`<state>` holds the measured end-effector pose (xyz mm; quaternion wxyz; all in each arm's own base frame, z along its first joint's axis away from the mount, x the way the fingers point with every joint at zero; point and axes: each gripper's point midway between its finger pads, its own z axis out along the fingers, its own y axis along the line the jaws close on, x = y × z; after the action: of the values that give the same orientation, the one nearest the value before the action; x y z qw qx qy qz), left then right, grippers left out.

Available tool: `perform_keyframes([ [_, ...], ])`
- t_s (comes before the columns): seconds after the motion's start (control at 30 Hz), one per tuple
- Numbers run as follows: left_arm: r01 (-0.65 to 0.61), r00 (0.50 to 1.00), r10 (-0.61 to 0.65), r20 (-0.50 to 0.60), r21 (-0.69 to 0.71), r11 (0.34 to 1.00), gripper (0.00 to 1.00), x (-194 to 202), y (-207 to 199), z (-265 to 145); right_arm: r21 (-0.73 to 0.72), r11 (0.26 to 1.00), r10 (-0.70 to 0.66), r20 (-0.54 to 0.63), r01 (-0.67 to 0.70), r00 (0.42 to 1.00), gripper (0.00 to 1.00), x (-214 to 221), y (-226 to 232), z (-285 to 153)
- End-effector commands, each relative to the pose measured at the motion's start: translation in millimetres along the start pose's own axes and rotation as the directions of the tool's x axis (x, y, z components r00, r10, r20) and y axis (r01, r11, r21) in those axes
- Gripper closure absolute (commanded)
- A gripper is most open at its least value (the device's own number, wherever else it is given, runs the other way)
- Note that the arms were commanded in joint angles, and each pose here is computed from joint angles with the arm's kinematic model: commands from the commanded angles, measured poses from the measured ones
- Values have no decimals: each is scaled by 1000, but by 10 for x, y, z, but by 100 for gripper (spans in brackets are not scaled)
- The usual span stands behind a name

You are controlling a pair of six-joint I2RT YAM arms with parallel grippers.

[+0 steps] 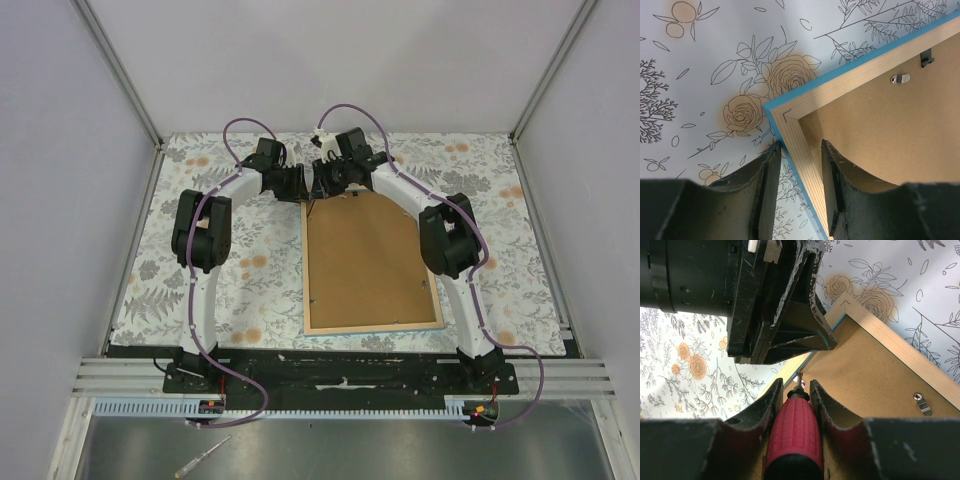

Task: Take the photo out of the frame
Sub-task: Release the photo frame item from the photo frame.

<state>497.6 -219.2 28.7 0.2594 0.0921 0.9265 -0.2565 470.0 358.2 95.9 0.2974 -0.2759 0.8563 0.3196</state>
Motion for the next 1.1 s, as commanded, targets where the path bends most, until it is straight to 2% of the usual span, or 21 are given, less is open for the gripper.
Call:
perform_keyframes([
  [0.0, 50, 996, -50, -78, -5, 999, 56, 256, -8, 14, -28, 999, -15, 19, 16, 1000, 100, -104, 105, -11],
  [1.07, 75, 995, -76, -71, -17, 997, 57, 247, 67, -10, -34, 998, -49, 0, 48, 999, 100, -5, 138, -118],
])
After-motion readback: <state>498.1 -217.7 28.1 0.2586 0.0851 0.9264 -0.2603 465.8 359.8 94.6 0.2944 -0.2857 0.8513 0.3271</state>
